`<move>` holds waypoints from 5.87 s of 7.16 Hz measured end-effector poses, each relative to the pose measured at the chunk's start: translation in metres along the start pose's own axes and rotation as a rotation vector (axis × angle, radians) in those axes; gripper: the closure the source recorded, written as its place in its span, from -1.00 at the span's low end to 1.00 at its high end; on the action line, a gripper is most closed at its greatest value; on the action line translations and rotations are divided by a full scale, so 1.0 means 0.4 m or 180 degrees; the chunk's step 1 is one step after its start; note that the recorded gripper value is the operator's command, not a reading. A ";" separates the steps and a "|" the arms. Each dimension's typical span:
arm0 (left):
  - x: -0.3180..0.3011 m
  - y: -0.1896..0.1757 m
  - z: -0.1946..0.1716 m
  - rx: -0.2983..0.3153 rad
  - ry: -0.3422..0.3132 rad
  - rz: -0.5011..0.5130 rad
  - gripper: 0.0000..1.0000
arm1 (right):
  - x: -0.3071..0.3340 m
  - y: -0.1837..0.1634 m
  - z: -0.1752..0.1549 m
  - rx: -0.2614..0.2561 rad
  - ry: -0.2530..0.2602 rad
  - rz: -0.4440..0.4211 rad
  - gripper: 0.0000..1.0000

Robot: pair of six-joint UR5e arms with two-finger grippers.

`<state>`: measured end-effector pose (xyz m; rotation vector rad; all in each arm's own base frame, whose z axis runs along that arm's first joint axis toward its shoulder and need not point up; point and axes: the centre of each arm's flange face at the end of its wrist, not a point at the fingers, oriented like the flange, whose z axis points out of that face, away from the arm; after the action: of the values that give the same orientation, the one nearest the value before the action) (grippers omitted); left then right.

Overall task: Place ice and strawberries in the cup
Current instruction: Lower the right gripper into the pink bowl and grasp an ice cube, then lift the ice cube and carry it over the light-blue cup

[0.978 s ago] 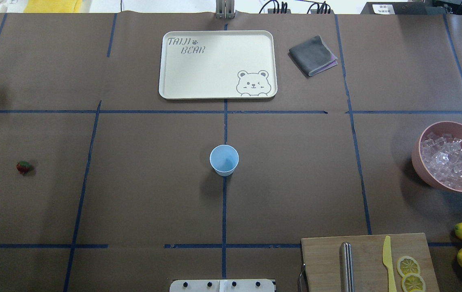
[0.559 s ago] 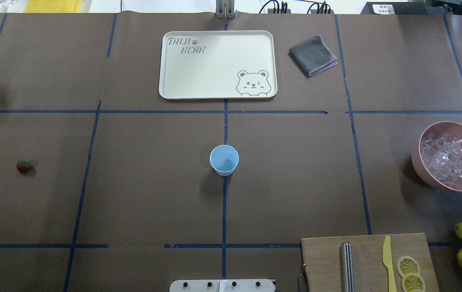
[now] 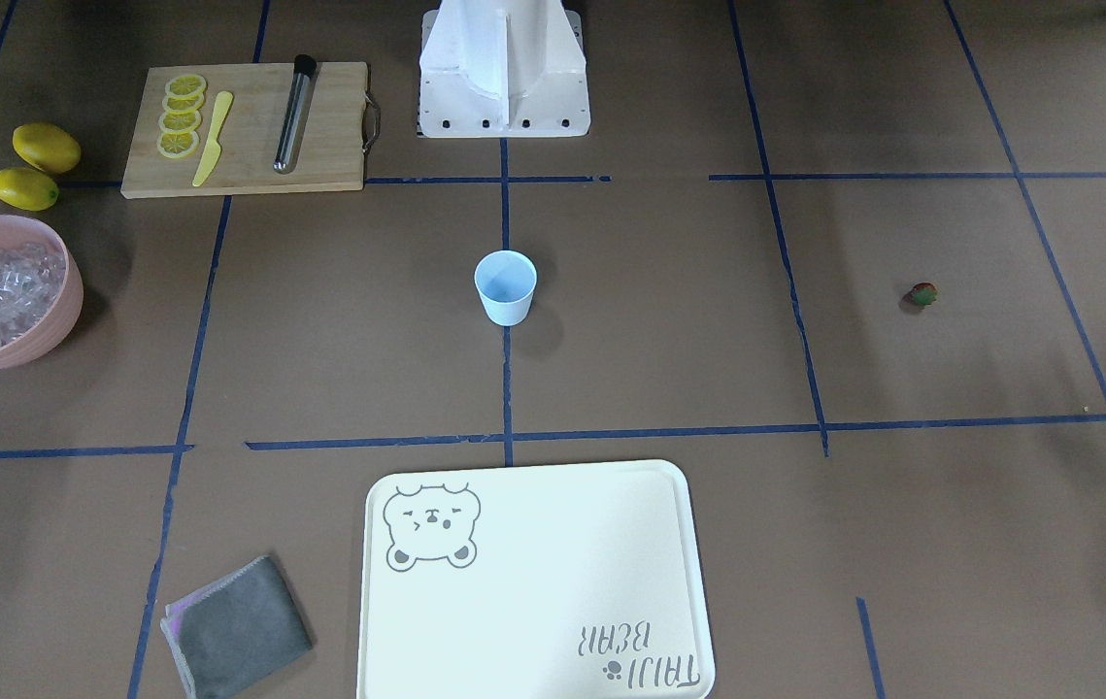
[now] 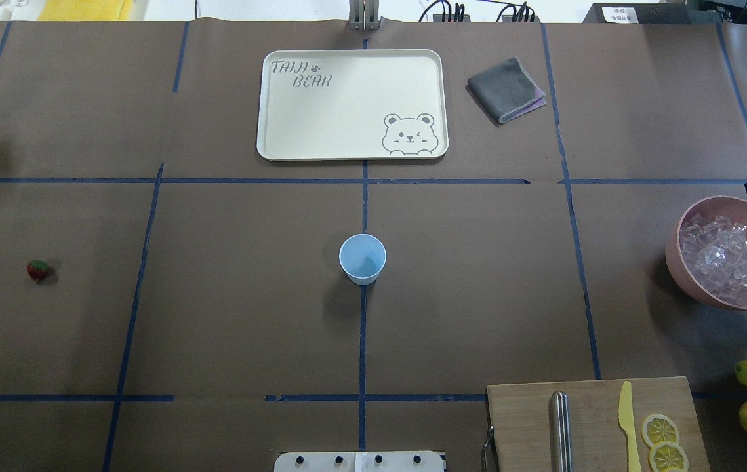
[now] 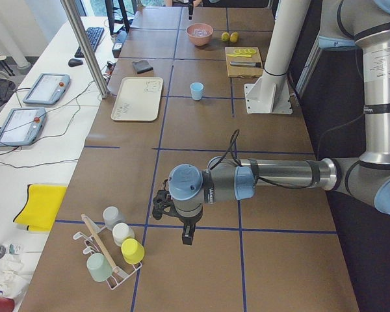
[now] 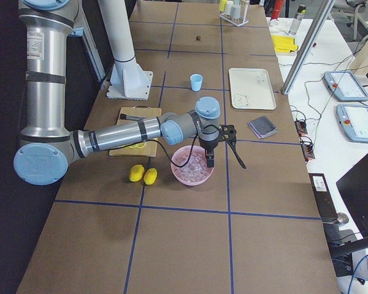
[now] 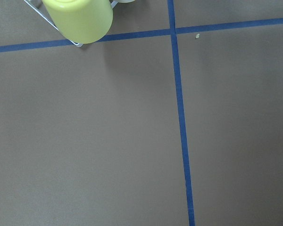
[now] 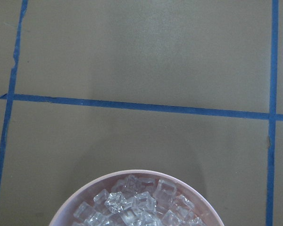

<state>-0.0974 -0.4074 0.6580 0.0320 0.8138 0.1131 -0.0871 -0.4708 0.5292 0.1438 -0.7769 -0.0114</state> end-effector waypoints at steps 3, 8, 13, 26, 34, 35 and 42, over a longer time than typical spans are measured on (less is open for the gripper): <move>-0.001 0.001 0.001 -0.0003 0.0001 0.0000 -1.00 | 0.004 0.056 0.073 0.0100 -0.0003 0.0061 -0.99; -0.002 0.001 0.003 -0.0007 0.0002 0.0000 -1.00 | -0.006 0.095 0.167 0.0180 -0.0093 0.0066 -0.78; -0.006 0.003 0.006 -0.0016 0.0005 -0.0012 -1.00 | -0.004 0.127 0.197 0.0100 -0.0041 0.0018 -0.14; -0.005 -0.001 0.006 -0.0015 0.0004 -0.0008 -1.00 | -0.199 0.011 -0.128 0.0158 -0.0280 0.0212 1.00; 0.008 -0.018 -0.010 0.0026 -0.0012 0.0040 -1.00 | -0.976 -0.049 -0.258 -0.0211 -0.0251 -0.0286 1.00; 0.008 -0.019 -0.011 0.0028 -0.0013 0.0043 -1.00 | -1.077 -0.022 -0.247 -0.0189 -0.0212 -0.0232 1.00; 0.012 -0.018 -0.013 0.0036 -0.0014 0.0050 -1.00 | -1.548 0.001 0.035 0.0019 -0.0111 0.0050 1.00</move>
<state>-0.0975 -0.4142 0.6504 0.0492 0.8099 0.1233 -0.5386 -0.4329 0.1070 0.1434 -0.8129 0.0032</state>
